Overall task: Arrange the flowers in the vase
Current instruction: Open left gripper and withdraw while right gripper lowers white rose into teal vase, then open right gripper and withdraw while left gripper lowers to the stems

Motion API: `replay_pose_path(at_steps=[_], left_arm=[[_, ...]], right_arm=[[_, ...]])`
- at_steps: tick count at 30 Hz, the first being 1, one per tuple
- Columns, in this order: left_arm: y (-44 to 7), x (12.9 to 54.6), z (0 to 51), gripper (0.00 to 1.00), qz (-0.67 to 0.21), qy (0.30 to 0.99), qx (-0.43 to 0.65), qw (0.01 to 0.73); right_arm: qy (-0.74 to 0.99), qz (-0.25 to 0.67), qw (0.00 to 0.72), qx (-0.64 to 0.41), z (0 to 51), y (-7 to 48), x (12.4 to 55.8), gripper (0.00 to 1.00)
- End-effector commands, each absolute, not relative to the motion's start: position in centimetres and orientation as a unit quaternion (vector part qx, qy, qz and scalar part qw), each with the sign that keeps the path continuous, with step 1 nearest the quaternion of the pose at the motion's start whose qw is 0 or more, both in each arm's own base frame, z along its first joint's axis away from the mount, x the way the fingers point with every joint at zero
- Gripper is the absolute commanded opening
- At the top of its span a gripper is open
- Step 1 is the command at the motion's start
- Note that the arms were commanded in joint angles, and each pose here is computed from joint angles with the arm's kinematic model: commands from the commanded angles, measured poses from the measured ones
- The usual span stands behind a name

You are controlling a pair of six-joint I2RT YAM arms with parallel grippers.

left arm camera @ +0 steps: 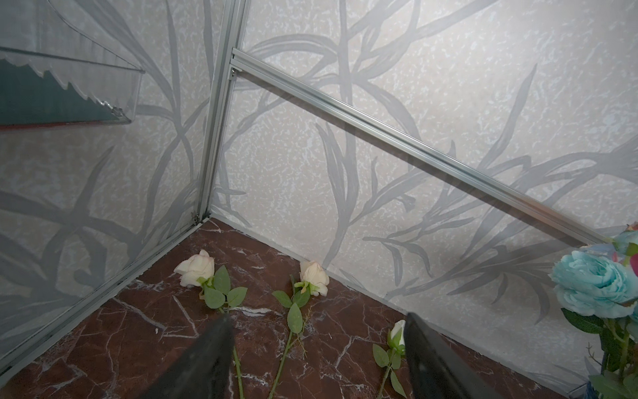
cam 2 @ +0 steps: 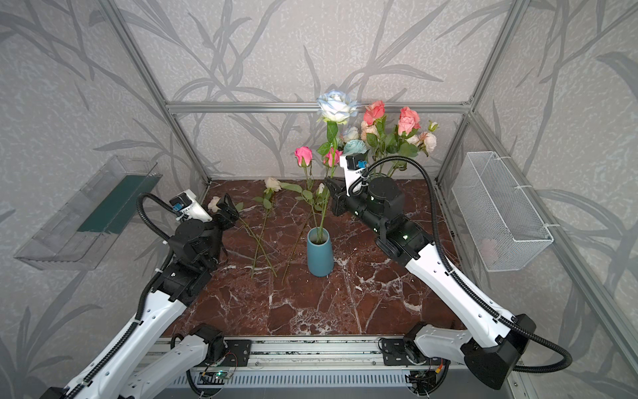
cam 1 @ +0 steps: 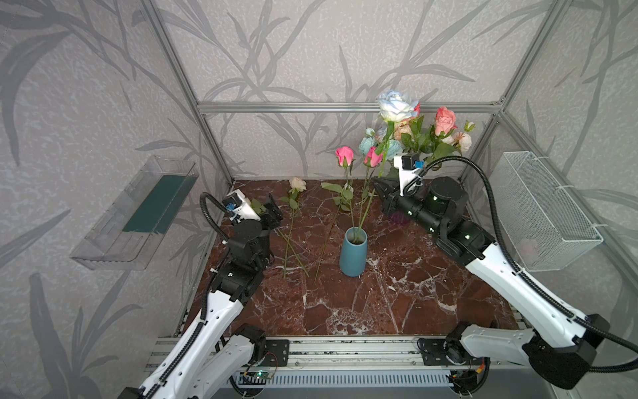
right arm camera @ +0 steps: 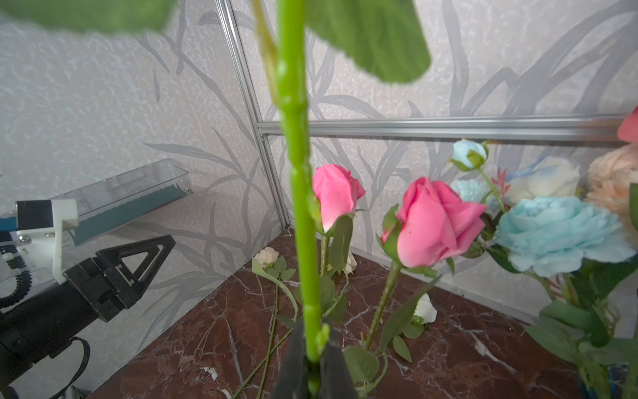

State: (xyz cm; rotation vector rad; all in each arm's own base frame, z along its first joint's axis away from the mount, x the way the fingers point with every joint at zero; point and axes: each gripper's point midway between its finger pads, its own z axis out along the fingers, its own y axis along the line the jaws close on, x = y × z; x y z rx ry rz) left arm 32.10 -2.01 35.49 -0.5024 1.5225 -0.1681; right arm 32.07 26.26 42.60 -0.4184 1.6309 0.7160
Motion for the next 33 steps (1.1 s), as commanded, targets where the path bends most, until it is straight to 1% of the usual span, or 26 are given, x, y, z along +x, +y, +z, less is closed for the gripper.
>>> replay_pose_path(at_steps=[1, 2, 5, 9, 15, 18, 24, 29, 33], left_arm=[[-2.2, 32.3, 35.7, 0.78, -0.097, 0.681, -0.235, 0.686], [-2.2, 32.3, 35.6, 0.78, -0.098, 0.682, -0.235, 0.686], [-2.1, 32.4, 35.5, 0.78, -0.099, 0.683, -0.235, 0.685], [-2.2, 32.6, 35.4, 0.78, -0.099, 0.685, -0.235, 0.682], [-2.4, 32.8, 35.1, 0.78, -0.102, 0.690, -0.232, 0.678], [-2.5, 33.1, 34.8, 0.78, -0.101, 0.694, -0.231, 0.674], [-2.5, 33.7, 33.9, 0.78, -0.088, 0.707, -0.231, 0.663], [-2.8, 34.7, 32.7, 0.78, -0.078, 0.724, -0.224, 0.648], [-3.7, 35.9, 31.4, 0.78, -0.078, 0.747, -0.211, 0.625]], right_arm=[[0.724, 0.336, 0.579, -0.168, 40.1, 27.0, 32.3, 0.15], [0.728, 0.340, 0.572, -0.166, 39.5, 27.2, 32.4, 0.17], [0.742, 0.347, 0.550, -0.162, 37.7, 27.6, 32.5, 0.19], [0.752, 0.349, 0.535, -0.165, 36.6, 27.9, 32.3, 0.24], [0.746, 0.358, 0.537, -0.165, 37.1, 27.2, 31.0, 0.26], [0.737, 0.367, 0.544, -0.162, 38.1, 26.4, 29.8, 0.26], [0.722, 0.374, 0.560, -0.161, 39.3, 24.3, 26.8, 0.34], [0.724, 0.358, 0.572, -0.141, 38.2, 21.4, 24.8, 0.40], [0.739, 0.337, 0.569, -0.125, 36.2, 19.6, 23.9, 0.42]])
